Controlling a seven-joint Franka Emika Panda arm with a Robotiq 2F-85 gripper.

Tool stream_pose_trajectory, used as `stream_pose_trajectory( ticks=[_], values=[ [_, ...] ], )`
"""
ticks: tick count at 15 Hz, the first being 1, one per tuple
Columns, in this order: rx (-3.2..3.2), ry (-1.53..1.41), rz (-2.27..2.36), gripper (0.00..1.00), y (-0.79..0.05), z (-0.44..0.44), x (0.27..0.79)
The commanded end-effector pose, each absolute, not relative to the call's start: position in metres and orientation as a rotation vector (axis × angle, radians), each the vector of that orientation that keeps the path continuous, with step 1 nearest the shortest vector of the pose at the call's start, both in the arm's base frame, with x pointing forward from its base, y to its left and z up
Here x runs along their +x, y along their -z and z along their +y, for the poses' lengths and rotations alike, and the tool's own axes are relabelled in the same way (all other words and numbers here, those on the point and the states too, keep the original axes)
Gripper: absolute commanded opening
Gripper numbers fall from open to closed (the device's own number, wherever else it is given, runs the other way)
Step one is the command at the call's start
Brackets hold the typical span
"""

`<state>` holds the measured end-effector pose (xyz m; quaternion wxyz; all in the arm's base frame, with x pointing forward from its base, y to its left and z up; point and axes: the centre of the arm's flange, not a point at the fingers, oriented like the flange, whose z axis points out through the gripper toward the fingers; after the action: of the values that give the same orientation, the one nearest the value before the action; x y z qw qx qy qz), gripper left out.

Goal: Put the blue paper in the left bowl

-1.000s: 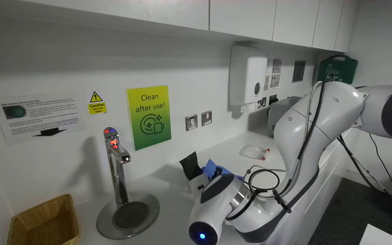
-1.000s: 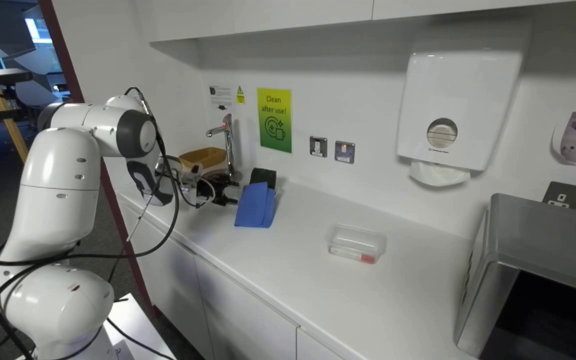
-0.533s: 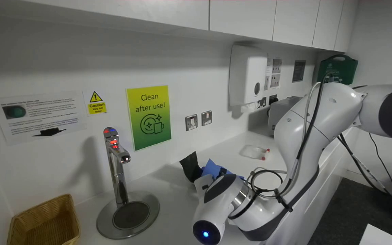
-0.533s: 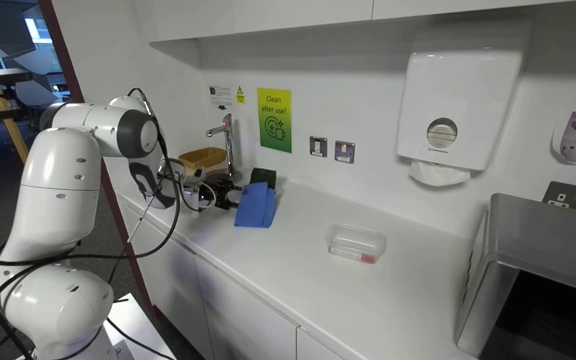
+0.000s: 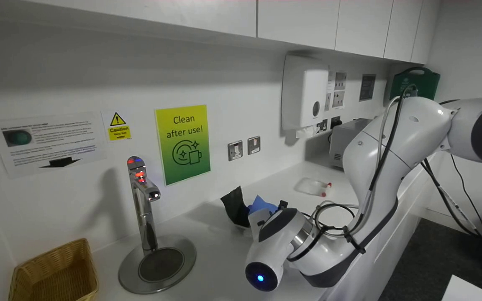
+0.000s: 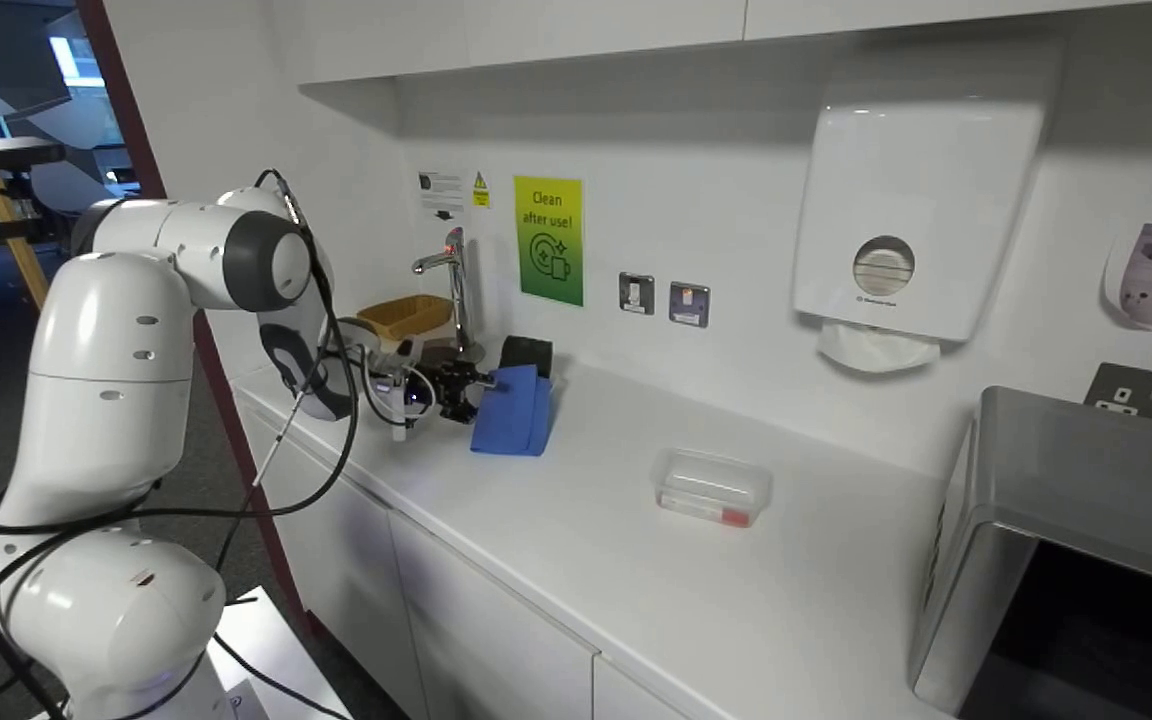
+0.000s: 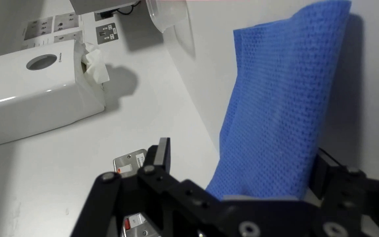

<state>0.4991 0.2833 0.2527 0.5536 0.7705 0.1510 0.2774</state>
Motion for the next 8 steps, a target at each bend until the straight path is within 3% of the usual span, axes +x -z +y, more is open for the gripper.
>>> stream_pose_trajectory(
  ticks=[1, 2, 3, 4, 8],
  values=[
    [1.778, -0.644, 0.336, 1.0, -0.282, 0.263, 0.489],
    [1.769, -0.643, 0.33, 1.0, -0.284, 0.262, 0.488],
    [1.761, -0.643, 0.322, 0.9, -0.287, 0.26, 0.488],
    [1.755, -0.648, 0.321, 0.72, -0.29, 0.26, 0.487],
    [1.755, -0.654, 0.307, 0.43, -0.293, 0.259, 0.486]
  ],
)
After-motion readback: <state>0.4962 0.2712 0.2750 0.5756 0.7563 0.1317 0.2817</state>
